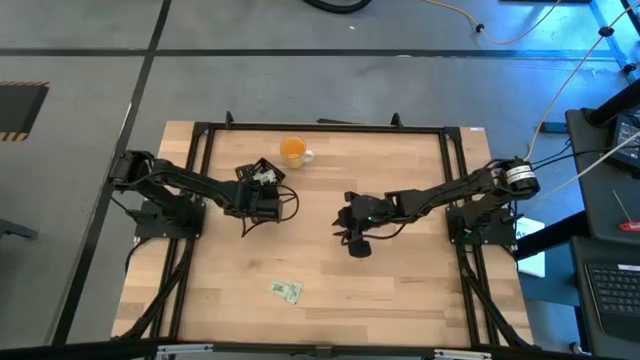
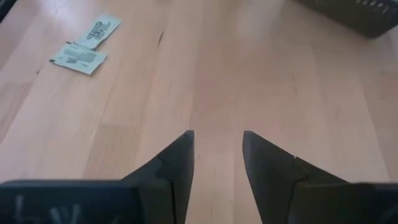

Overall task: Pick and place Stevia / Truvia into bins
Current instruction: Put the green stevia packet into the black bin

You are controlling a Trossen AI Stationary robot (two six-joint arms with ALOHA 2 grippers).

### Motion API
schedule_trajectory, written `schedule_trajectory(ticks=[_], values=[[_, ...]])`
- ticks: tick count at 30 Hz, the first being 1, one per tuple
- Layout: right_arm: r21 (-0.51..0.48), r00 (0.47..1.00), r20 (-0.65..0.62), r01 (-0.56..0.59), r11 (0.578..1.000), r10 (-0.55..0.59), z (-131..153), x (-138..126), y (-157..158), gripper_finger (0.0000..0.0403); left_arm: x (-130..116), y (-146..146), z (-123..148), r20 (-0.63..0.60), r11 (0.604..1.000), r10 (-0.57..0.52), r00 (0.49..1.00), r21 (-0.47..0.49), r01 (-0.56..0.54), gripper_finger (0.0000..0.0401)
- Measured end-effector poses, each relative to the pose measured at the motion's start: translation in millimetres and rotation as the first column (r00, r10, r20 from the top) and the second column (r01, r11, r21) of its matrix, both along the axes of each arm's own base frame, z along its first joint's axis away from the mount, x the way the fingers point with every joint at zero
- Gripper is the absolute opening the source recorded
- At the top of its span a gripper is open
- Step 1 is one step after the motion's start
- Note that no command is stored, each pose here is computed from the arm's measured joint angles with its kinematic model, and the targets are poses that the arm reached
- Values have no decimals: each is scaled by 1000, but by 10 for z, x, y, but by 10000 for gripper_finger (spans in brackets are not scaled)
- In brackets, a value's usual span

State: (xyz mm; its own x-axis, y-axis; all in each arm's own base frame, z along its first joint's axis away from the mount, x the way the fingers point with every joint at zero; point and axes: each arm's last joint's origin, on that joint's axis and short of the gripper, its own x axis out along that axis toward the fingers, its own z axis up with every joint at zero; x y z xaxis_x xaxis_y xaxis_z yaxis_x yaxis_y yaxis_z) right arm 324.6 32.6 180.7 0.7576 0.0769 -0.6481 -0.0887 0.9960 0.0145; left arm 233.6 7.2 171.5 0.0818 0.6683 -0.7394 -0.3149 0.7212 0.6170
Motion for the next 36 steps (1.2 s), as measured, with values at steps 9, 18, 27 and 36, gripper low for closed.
schedule_trajectory(ticks=[9, 18, 27, 36], values=[[5, 1000, -13, 6, 1000, -6, -10, -7, -3, 140, 26, -40, 228, 17, 999, -38, 999, -12, 38, 87], [18, 1000, -22, 18, 1000, -17, -14, -11, -2, 140, 101, -269, 636, 186, 973, -144, 972, -153, 173, 97], [16, 999, -49, 19, 1000, -19, -35, -28, -3, 140, 246, -979, 599, 383, 663, -514, 768, -391, 639, 87], [19, 999, -45, 22, 1000, -21, -32, -26, -3, 140, 328, -1554, 231, 398, 578, -571, 719, -427, 695, 89]])
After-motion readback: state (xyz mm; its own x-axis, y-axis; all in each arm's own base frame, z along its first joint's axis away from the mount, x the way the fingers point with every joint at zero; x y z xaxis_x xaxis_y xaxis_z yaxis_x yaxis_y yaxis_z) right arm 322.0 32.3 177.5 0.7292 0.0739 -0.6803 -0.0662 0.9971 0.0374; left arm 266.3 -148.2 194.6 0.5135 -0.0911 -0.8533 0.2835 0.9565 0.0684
